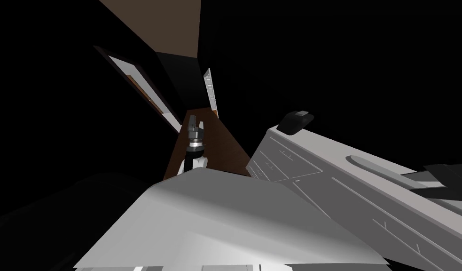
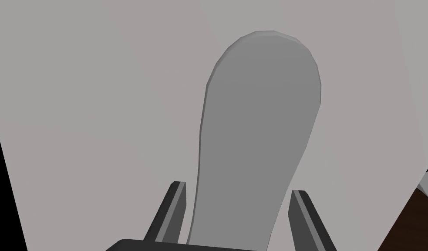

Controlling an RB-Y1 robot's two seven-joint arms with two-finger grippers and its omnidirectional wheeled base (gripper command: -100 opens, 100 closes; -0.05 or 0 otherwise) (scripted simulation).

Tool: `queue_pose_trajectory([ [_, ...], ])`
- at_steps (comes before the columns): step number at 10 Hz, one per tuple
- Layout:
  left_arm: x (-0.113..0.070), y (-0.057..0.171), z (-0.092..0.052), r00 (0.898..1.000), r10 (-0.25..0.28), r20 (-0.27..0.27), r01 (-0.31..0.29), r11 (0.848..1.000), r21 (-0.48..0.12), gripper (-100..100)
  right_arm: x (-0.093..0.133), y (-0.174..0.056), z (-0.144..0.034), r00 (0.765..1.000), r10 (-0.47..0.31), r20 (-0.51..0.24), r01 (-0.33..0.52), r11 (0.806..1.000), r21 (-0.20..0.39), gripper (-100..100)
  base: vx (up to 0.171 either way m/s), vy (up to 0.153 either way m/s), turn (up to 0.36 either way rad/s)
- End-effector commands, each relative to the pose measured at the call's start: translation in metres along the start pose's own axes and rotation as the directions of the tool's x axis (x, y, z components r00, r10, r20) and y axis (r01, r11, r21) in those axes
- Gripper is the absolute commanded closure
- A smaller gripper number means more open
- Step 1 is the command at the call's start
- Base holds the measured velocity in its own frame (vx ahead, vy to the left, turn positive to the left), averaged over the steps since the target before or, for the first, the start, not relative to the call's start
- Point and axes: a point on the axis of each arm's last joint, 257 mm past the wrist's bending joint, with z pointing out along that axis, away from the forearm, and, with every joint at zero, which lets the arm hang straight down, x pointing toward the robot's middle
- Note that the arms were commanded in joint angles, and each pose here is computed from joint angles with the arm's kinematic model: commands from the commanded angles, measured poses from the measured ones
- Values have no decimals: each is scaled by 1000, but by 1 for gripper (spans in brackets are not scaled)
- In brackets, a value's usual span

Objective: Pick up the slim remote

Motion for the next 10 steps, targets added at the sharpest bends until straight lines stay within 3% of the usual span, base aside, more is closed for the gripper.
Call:
queue_pose_trajectory([
  [1, 0, 0, 0, 1000, 0, 0, 0, 1000, 0, 0, 0, 0, 0, 1000, 0, 0, 0, 1000, 0, 100, 0, 0, 0],
  [4, 0, 0, 0, 1000, 0, 0, 0, 1000, 0, 0, 0, 0, 0, 1000, 0, 0, 0, 1000, 0, 100, 0, 0, 0],
  [5, 0, 0, 0, 1000, 0, 0, 0, 1000, 0, 0, 0, 0, 0, 1000, 0, 0, 0, 1000, 0, 0, 0, 0, 0],
  [6, 0, 0, 0, 1000, 0, 0, 0, 1000, 0, 0, -5, -3, -8, 1000, -4, 0, 4, 1000, 11, 100, -5, -7, -89],
  [7, 0, 0, 0, 1000, 0, 0, 0, 1000, 0, 0, -5, -3, -8, 1000, -4, 0, 4, 1000, 11, 100, -9, -10, -50],
  [9, 0, 0, 0, 1000, 0, 0, 0, 1000, 0, 0, -20, -11, -27, 1000, -23, -1, 23, 999, 40, 100, -16, -18, -95],
  [10, 0, 0, 0, 1000, 0, 0, 0, 1000, 0, 0, -20, -9, -23, 1000, -17, 3, 17, 999, 28, 100, -13, -17, -34],
])
